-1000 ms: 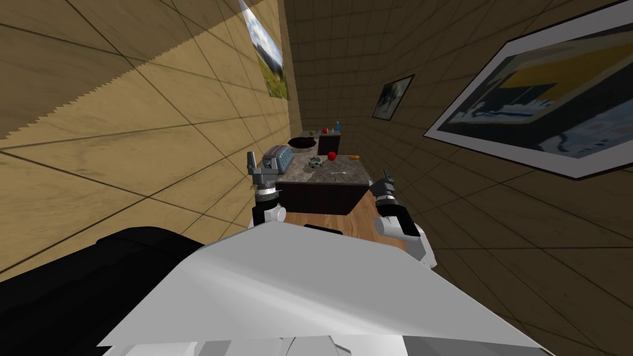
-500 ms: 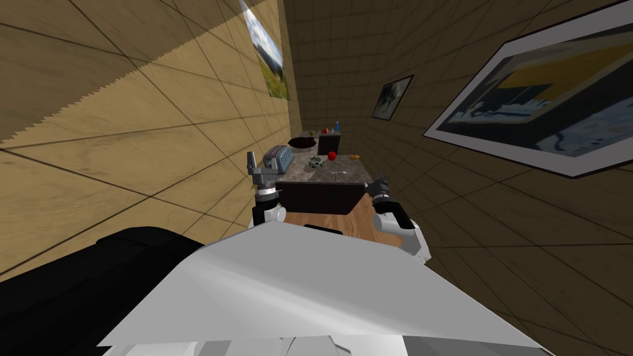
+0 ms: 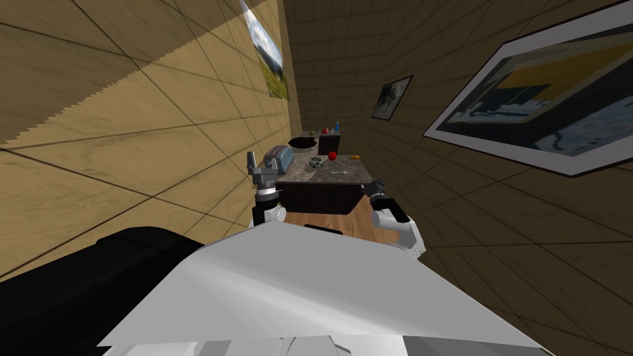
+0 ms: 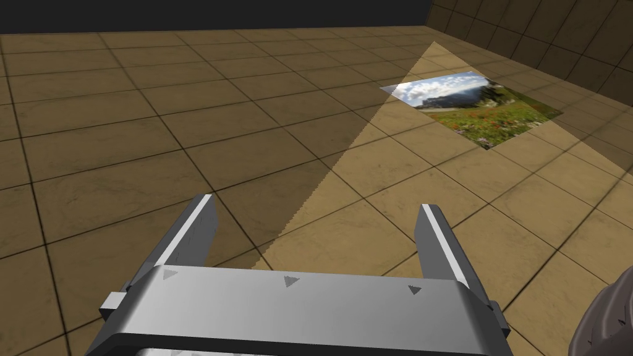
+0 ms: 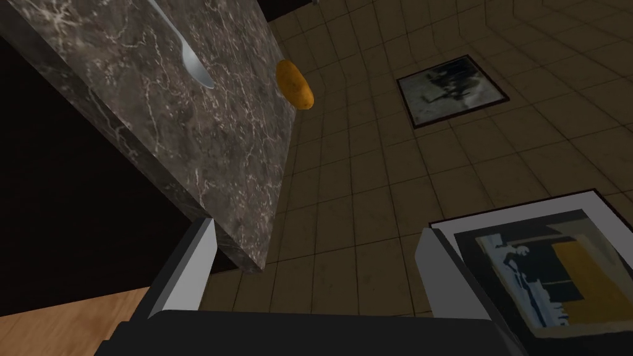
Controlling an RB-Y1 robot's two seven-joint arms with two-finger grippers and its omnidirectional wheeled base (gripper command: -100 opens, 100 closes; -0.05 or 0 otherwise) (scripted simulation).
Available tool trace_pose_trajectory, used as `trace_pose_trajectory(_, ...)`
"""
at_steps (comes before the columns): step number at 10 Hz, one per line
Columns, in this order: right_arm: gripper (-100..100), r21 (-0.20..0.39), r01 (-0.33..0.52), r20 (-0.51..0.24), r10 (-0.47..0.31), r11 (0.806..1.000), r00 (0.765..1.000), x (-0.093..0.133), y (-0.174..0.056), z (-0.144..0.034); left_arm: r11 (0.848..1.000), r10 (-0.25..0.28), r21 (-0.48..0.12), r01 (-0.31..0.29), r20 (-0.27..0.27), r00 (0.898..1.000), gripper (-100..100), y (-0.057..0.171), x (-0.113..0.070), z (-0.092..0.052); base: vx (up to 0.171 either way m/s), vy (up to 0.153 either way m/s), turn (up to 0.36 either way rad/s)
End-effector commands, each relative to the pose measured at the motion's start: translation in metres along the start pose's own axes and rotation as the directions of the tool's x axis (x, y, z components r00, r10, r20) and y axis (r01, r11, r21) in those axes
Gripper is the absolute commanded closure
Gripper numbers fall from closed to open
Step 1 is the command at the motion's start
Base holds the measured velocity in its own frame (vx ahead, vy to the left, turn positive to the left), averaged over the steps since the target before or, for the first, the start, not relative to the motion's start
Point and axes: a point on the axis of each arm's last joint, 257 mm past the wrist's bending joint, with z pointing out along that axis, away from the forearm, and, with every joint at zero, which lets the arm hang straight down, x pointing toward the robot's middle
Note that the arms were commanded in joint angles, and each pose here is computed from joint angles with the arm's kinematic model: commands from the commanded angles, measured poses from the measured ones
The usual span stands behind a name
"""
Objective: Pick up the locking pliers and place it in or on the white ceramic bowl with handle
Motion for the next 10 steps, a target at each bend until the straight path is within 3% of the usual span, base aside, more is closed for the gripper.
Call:
trace_pose_trajectory(1, -100, 0.027, -0.011, 0.014, 0.010, 1.000, 1.000, -0.003, -0.006, 0.001, 1.000, 0.000, 0.000, 0.000, 0.000, 1.000, 0, 0.000, 0.000, 0.000, -0.001, 0.012, 0.001)
trace_pose_trajectory(2, -100, 0.056, -0.065, 0.025, 0.064, 0.996, 0.998, -0.003, -0.013, 0.007, 1.000, 0.000, 0.000, 0.000, 0.000, 1.000, 0, 0.000, 0.000, 0.000, 0.002, 0.029, -0.009)
trace_pose_trajectory(4, -100, 0.085, -0.070, 0.045, 0.067, 0.994, 0.997, -0.008, -0.021, 0.007, 1.000, 0.000, 0.000, 0.000, 0.000, 1.000, 0, 0.000, 0.000, 0.000, 0.001, 0.022, -0.007)
trace_pose_trajectory(5, -100, 0.117, -0.126, 0.064, 0.119, 0.985, 0.991, -0.009, -0.029, 0.013, 1.000, 0.000, 0.000, 0.000, 0.000, 1.000, 0, 0.000, 0.000, 0.000, 0.008, 0.023, -0.014)
trace_pose_trajectory(6, -100, 0.139, -0.131, 0.081, 0.121, 0.982, 0.989, -0.012, -0.036, 0.012, 1.000, 0.000, 0.000, 0.000, 0.000, 1.000, 0, 0.000, 0.000, 0.000, 0.009, 0.027, -0.004)
trace_pose_trajectory(10, -100, 0.230, -0.254, 0.167, 0.218, 0.940, 0.961, -0.021, -0.063, 0.019, 1.000, 0.000, 0.000, 0.000, 0.000, 1.000, 0, 0.000, 0.000, 0.000, 0.015, 0.050, -0.010)
